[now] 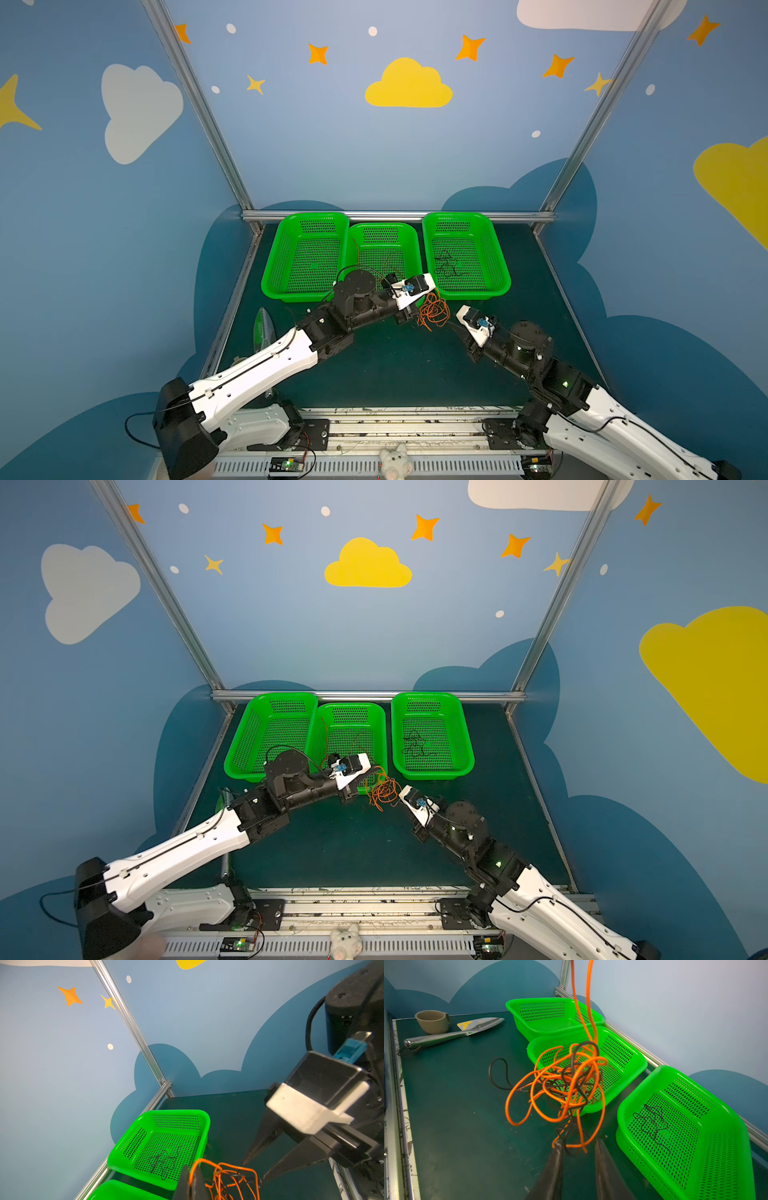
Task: Untangle and sort cables by color
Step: Untie the cable.
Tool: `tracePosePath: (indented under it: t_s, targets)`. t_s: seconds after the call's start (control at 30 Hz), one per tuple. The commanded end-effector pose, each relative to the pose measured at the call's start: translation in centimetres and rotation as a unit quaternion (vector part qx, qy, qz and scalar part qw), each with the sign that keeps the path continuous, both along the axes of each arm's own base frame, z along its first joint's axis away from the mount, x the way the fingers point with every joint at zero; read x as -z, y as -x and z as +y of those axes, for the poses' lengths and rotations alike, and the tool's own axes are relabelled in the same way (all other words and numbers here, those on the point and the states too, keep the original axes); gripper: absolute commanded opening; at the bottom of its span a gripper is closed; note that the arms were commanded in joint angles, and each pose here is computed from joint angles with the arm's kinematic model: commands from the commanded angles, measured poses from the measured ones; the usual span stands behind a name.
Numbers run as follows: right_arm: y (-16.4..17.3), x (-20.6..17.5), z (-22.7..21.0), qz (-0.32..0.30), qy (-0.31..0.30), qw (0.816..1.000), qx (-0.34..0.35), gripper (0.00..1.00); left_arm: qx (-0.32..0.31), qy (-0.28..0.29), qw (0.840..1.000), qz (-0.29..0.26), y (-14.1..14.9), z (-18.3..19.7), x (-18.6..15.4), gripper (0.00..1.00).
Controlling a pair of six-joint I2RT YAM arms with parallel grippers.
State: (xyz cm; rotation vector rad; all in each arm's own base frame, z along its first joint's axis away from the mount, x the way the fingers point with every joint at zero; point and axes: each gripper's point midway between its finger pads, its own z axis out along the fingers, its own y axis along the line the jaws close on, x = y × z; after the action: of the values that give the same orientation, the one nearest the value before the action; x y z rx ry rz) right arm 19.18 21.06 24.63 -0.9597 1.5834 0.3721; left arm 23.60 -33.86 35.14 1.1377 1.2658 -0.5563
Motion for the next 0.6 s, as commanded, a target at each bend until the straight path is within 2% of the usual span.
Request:
tracePosePath:
  t_s: [0.0,0.33,0.57]
  targets:
    - [-0.31,-0.47,-0.08,-0.005,-0.006,1.000,0.011,0.26,0.009,0.021,1.000,-0.017,0.51,0.10,-2.03,0.03]
    - [-0.38,0.06,0.61,0.003,0.001,1.000,0.000,0.22,0.010,0.026,0.999,-0.018,0.51,0.04,-2.30,0.03]
    - [-1.08,-0.02,0.32,-0.005,0.004,1.000,0.019,0.09,0.017,0.035,0.999,-0.015,0.78,-0.11,-2.74,0.03]
